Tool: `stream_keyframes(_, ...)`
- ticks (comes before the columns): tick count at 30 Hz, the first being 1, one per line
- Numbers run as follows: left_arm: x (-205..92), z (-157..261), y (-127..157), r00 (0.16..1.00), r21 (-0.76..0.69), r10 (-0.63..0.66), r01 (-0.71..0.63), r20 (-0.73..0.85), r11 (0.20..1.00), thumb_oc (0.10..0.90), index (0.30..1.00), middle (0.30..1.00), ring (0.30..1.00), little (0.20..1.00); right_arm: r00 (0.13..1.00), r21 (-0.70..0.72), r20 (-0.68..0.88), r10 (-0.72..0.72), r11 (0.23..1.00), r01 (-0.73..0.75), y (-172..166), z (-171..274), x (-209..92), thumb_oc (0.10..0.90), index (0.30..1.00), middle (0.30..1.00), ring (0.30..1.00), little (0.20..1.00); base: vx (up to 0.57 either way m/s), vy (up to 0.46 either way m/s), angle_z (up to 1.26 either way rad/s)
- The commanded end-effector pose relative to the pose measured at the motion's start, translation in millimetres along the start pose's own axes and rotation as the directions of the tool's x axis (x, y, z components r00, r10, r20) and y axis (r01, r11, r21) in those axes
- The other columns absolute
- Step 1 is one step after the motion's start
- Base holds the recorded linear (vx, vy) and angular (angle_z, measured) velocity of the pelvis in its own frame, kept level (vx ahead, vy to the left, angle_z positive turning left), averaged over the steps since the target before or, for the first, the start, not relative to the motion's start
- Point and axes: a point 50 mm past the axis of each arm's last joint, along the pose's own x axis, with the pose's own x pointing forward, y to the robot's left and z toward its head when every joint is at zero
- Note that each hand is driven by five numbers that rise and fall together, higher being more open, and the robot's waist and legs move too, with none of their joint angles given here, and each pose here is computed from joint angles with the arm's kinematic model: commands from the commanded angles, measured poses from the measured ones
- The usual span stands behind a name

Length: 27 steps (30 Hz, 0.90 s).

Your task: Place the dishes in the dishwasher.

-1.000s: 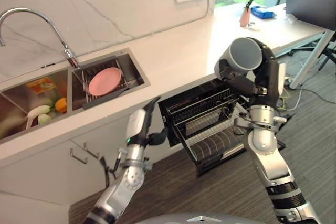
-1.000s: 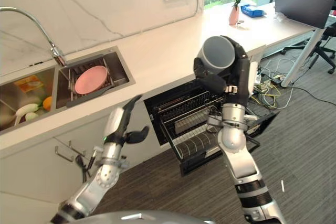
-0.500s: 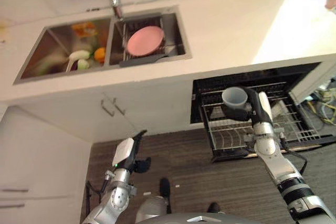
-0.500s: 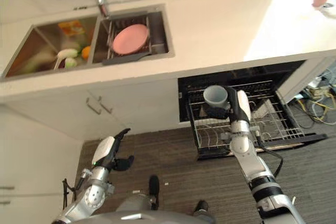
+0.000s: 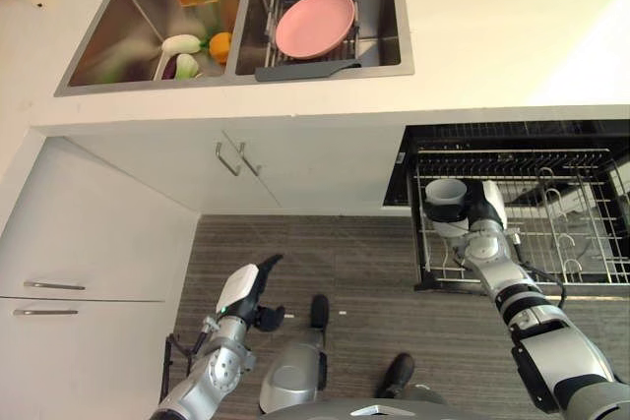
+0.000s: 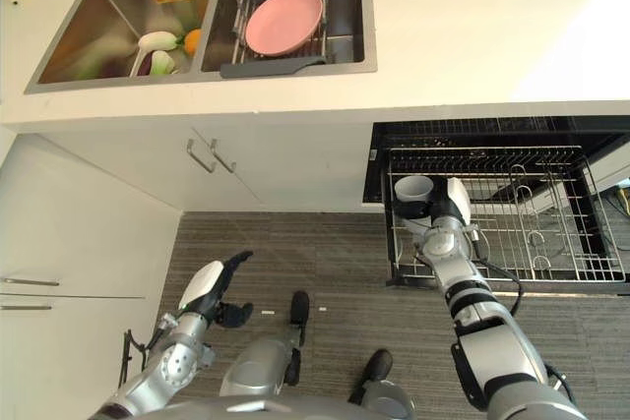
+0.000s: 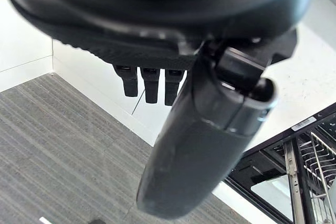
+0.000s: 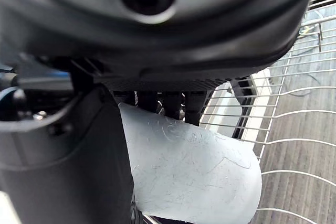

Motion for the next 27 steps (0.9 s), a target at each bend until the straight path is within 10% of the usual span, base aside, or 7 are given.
stream_keyframes(1, 14, 19, 16, 0.992, -0.042, 0.081, -0.077, 0.099, 0.996, 0.800, 0.900, 0.900, 0.900, 0.900, 0.966, 0.048, 0.245, -0.078, 0.997, 0.068, -22, 66, 14, 0.800, 0.900, 0.900, 0.900, 0.900, 0.03, 0.004, 0.05)
stream_keyframes(20, 8, 0, 4, 1.000, -0.089, -0.005, 0.002, -0.028, 0.996, 0.800, 0.900, 0.900, 0.900, 0.900, 0.993, 0.021, 0.112, -0.024, 1.000, 0.022, -35, 69, 32, 0.800, 0.900, 0.900, 0.900, 0.900, 0.01, 0.002, -0.01)
stream_keyframes(27, 4, -22, -2, 0.987, -0.097, -0.001, -0.015, -0.160, 0.995, 0.800, 0.900, 0.900, 0.900, 0.900, 0.933, 0.131, 0.357, 0.033, 0.988, -0.085, -24, 97, 6, 0.800, 0.900, 0.900, 0.900, 0.900, 0.00, 0.004, -0.11)
